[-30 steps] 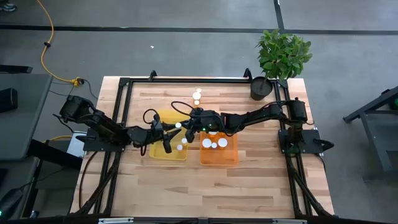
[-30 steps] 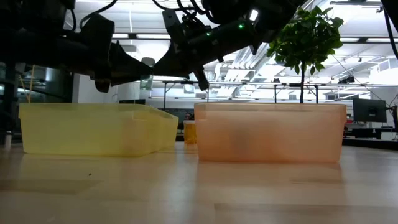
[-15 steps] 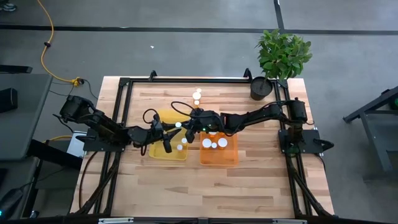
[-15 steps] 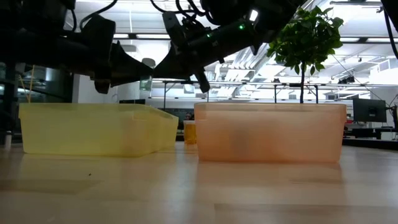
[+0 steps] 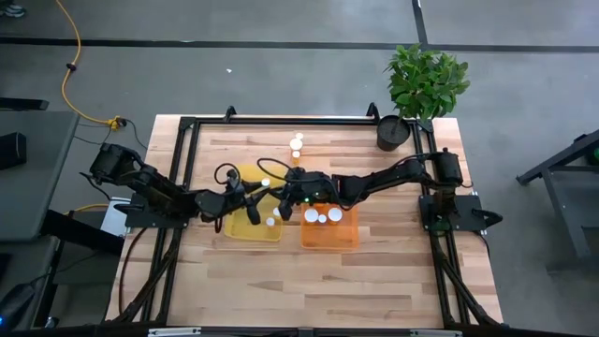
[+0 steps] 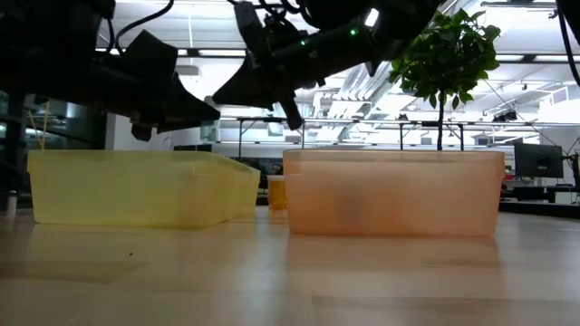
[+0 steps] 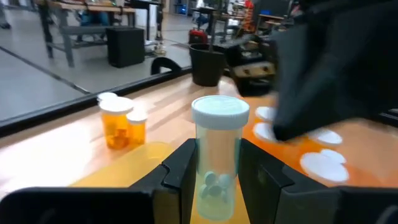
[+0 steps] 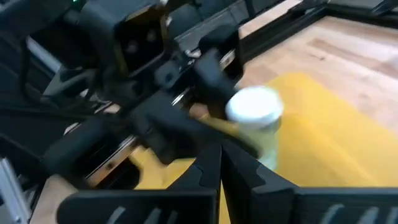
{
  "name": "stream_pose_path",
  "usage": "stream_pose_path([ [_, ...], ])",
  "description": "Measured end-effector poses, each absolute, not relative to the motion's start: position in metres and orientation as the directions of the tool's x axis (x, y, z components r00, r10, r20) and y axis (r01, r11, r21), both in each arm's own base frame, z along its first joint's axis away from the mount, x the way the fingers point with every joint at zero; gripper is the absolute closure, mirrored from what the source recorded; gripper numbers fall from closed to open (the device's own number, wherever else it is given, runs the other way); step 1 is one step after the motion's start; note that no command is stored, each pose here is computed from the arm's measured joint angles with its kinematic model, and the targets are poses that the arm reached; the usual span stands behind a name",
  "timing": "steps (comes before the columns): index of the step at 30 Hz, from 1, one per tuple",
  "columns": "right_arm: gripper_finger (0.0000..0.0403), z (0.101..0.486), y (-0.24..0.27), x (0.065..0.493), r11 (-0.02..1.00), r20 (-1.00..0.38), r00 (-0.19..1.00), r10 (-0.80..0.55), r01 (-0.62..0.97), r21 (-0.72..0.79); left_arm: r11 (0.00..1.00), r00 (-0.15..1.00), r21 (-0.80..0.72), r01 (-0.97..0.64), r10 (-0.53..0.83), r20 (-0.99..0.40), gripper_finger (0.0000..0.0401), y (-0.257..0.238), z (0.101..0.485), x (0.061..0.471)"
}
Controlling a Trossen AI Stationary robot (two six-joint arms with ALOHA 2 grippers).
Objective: Pick and place medicine bottles into bin by pill shape (circle, oval)
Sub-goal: Put the blue bottle pill into the yellow bin
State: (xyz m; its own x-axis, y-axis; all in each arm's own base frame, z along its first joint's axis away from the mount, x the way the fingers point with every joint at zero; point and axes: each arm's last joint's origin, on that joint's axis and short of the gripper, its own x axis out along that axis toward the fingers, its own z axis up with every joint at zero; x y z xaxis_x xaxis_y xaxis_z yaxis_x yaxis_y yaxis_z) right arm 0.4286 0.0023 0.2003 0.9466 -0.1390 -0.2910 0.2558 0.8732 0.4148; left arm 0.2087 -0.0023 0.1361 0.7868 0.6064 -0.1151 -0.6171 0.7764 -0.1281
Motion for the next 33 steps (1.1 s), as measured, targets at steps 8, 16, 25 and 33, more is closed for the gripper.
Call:
stream_pose_path([
  [8,0.0403,0.199,0.001,0.428,0.884,-0.305,0.941,-0.149,0.265,0.385,0.807,0.820,-0.149,-0.572,0.558,-0.127,0.0310,0.003,0.136,0.210],
  [16,0.0403,0.190,-0.002,0.424,0.895,-0.402,0.901,-0.163,0.307,0.324,0.825,0.831,-0.108,-0.555,0.542,-0.128,0.0310,0.002,0.136,0.211],
  [25,0.0403,0.196,-0.002,0.427,0.896,-0.414,0.877,-0.242,0.366,0.251,0.823,0.827,-0.110,-0.557,0.538,-0.163,0.0310,0.002,0.138,0.219],
  [33,0.0403,0.214,-0.005,0.432,0.888,-0.470,0.816,-0.337,0.440,0.129,0.850,0.851,-0.093,-0.518,0.502,-0.151,0.0310,0.000,0.144,0.219],
])
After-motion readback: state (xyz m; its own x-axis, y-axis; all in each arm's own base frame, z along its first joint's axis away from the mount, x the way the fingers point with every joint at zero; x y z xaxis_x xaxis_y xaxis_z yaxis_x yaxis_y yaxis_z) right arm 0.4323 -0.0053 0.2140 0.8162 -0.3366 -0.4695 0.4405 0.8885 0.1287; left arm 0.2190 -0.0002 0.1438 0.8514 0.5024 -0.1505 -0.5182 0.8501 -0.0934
